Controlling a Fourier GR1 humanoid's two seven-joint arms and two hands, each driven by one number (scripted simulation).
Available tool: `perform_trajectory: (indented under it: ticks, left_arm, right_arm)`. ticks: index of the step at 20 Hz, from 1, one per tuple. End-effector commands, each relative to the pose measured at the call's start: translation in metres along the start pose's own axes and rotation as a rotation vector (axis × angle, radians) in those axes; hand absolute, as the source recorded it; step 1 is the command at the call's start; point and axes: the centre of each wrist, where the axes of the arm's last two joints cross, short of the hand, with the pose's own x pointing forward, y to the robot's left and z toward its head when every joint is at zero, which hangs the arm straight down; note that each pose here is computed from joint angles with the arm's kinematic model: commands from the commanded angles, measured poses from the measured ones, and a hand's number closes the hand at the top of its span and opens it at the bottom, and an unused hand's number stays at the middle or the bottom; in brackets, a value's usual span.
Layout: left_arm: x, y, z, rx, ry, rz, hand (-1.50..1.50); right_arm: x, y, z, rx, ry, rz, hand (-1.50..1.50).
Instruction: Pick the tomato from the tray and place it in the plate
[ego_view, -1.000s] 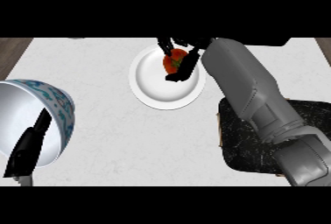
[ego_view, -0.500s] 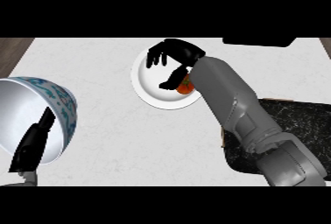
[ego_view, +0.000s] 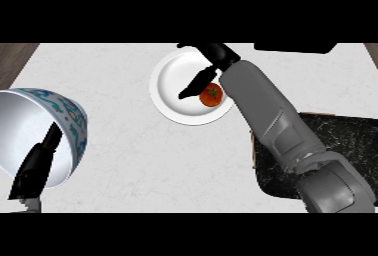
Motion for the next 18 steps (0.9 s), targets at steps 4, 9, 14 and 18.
perform_trajectory:
  ticks: [4, 9, 14, 18]
  left_arm:
    - [-0.006, -0.009, -0.007, -0.008, -0.008, 0.002, 0.00]
    - [0.003, -0.009, -0.002, -0.018, -0.028, 0.008, 0.00]
    - [0.010, -0.005, -0.007, -0.015, -0.044, -0.003, 0.00]
    - [0.007, -0.012, -0.004, -0.038, -0.051, 0.004, 0.00]
  right_arm:
    - [-0.008, -0.052, 0.020, -0.212, 0.053, -0.175, -1.50]
    - [-0.027, -0.101, 0.058, -0.288, 0.006, -0.342, -1.50]
    - [-0.046, -0.130, 0.096, -0.309, -0.045, -0.350, -1.50]
    - [-0.050, -0.152, 0.118, -0.299, -0.077, -0.294, -1.50]
